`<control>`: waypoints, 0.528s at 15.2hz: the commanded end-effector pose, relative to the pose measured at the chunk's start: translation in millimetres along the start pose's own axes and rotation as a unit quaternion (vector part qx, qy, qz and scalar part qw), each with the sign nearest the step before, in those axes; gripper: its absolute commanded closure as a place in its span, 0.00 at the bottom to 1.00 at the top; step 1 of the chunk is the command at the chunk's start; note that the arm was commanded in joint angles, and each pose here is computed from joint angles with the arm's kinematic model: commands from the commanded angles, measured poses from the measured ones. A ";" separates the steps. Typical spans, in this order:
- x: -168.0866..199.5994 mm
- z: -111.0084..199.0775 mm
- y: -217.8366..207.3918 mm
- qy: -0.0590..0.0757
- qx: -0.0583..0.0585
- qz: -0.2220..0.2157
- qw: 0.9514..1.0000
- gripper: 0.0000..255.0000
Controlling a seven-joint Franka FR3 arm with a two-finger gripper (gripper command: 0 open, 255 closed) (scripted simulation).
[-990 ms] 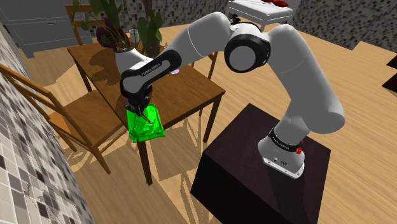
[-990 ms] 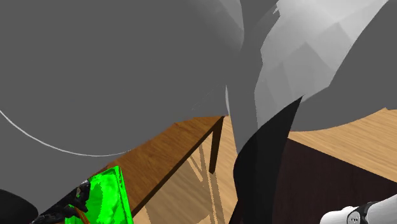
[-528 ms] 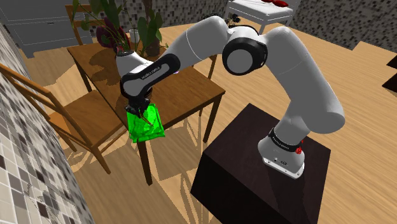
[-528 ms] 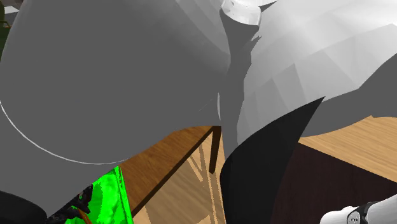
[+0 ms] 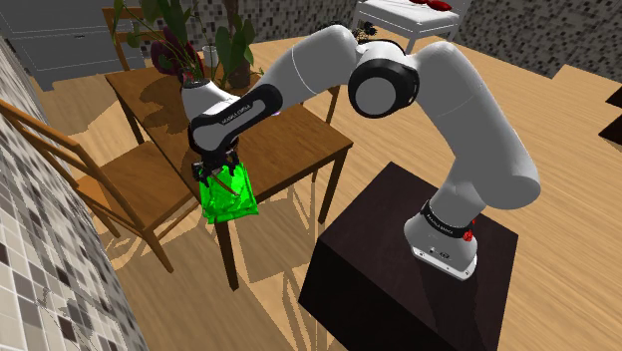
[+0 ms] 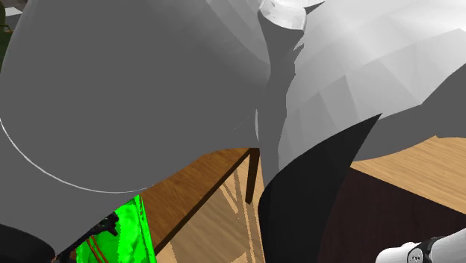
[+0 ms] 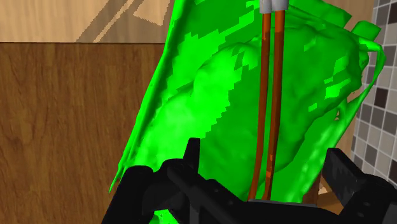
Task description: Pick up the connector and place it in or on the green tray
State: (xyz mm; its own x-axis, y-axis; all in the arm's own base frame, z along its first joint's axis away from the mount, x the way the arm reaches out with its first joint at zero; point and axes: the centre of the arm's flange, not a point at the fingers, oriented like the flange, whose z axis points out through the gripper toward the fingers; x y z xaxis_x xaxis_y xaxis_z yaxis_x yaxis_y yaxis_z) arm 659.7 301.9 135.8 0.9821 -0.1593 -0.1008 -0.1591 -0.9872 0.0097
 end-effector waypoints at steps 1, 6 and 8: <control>0.0 -13.2 0.0 0.000 0.000 0.000 1.000 0.00; 0.0 -50.0 0.0 0.000 0.000 0.000 1.000 0.00; 0.0 -50.0 0.0 0.000 0.000 0.000 1.000 0.00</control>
State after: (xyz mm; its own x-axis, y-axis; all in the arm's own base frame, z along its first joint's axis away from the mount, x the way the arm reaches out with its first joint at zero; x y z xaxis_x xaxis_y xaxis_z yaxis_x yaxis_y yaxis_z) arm 664.8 301.4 185.1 0.9821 -0.1593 -0.1005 -0.1591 -0.9872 0.0095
